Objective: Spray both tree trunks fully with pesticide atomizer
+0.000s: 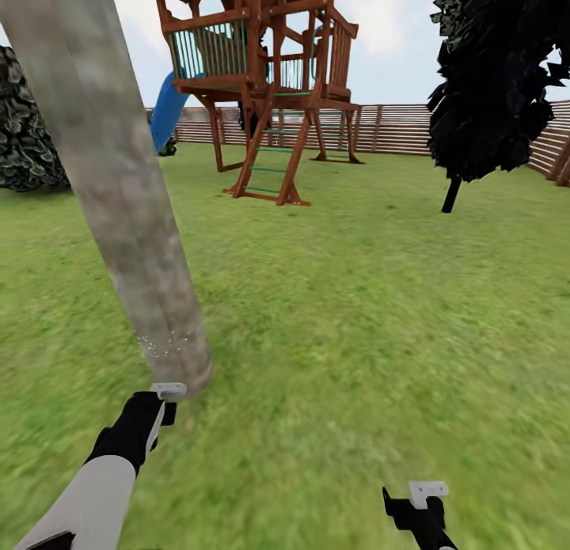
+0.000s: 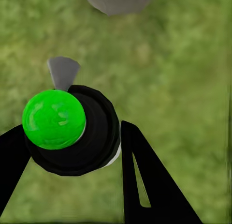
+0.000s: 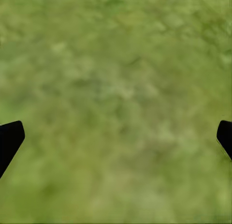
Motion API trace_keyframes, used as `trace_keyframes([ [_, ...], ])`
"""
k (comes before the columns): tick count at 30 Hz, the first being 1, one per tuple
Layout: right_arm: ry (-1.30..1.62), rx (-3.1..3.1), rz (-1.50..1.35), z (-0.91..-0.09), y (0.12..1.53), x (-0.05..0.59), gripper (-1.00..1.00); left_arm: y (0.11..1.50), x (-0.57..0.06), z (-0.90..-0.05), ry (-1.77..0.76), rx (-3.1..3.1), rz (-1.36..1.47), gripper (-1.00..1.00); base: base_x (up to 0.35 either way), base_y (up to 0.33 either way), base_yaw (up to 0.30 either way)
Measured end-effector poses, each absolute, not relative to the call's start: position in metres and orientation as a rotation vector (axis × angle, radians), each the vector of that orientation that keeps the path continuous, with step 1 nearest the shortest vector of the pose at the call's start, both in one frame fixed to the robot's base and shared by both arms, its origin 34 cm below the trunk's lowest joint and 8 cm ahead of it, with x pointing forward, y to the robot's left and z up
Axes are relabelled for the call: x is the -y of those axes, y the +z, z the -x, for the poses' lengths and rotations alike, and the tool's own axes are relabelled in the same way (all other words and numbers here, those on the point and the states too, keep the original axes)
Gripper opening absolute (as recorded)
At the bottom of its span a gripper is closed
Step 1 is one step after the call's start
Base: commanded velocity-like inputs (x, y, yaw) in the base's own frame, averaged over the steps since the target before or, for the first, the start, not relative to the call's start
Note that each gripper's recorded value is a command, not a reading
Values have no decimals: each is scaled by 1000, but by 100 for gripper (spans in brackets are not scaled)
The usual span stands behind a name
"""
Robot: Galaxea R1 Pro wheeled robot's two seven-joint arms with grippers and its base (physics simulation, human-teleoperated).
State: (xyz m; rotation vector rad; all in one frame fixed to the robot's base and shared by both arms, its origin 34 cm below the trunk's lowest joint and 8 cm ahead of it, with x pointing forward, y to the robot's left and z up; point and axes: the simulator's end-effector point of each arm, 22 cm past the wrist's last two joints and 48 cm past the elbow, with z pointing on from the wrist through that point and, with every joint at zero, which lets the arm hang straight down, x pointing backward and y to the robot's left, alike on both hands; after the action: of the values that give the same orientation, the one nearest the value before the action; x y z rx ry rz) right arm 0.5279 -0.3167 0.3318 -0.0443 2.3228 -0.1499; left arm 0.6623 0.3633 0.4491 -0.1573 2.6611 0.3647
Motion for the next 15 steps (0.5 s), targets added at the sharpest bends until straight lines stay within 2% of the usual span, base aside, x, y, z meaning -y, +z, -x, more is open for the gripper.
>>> trace_keyframes([
  [3, -150, -2323, 44, -528, 332, 317, 100, 449, -361, -662, 355, -2662, 159, -100, 130, -281, 226],
  [11, -150, -2323, 44, -528, 332, 317, 100, 449, -364, -661, 361, -2663, 167, -100, 148, -273, 23],
  [15, -150, -2323, 44, -528, 332, 317, 100, 449, -365, -661, 363, -2663, 169, -100, 200, -235, 209],
])
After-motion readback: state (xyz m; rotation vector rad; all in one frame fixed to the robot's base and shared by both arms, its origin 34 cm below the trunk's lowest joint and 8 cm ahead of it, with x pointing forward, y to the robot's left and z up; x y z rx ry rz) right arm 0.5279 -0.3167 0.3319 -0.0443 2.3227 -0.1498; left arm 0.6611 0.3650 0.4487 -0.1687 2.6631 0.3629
